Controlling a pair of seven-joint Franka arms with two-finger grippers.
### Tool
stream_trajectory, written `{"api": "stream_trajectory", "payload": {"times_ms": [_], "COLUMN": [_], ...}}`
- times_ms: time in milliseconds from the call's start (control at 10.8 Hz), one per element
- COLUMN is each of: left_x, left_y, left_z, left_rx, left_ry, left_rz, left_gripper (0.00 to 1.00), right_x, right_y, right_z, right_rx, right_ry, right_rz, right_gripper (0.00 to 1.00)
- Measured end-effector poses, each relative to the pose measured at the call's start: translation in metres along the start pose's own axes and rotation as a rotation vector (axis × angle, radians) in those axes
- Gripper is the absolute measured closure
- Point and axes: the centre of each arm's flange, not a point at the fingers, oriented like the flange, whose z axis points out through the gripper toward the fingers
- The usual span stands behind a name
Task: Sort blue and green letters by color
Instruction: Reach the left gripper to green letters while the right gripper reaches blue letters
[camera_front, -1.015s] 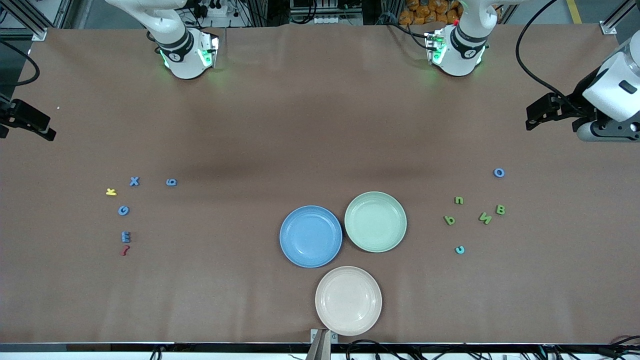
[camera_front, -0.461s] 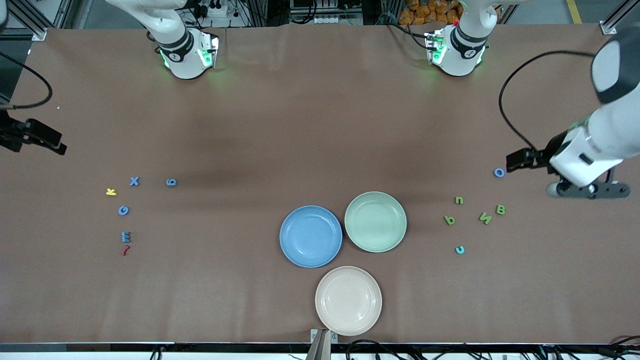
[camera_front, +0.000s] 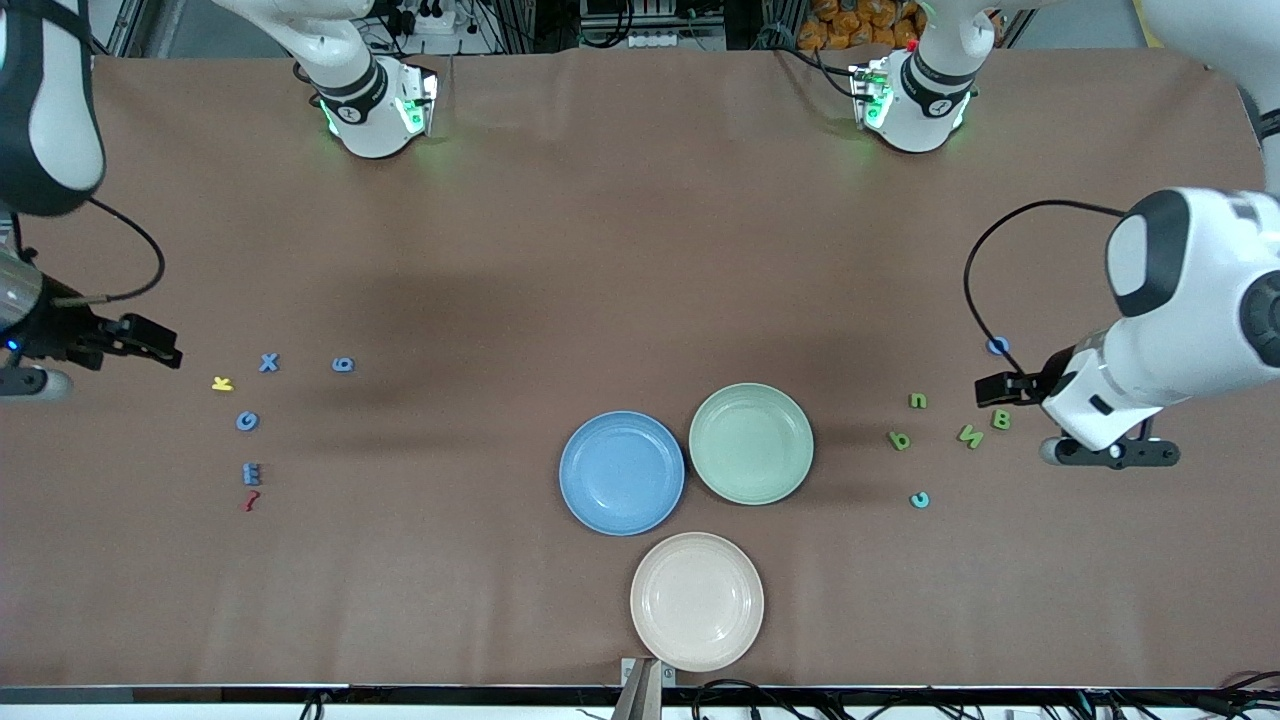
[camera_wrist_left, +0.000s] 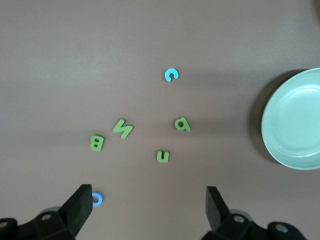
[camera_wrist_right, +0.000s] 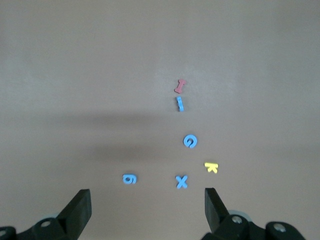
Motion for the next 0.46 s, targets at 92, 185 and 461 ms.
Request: {"api": "stream_trajectory", "payload": {"times_ms": [92,185,461], "left_x": [0.003,0.004,-0.004], "left_y": [0.002,0.004,0.010], "left_z": [0.025,0.054,0.138], "left_rx": [-0.002,-0.006,-0.016], "left_ry": [0.011,0.032,0.089], "left_rz": [0.002,0.007,0.016], "left_gripper": [0.00,0.00,0.00], "right_x": [0.009,0.019,0.039], "right_y": [0.005,0.010,0.022], "right_z": [0.023,0.047,0.121], "right_rx": [0.000,0.000,0.003], "right_ry": [0.000,0.003,-0.004], "right_rz": [-0.032,-0.067,-0.149], "right_gripper": [0.00,0.00,0.00]}}
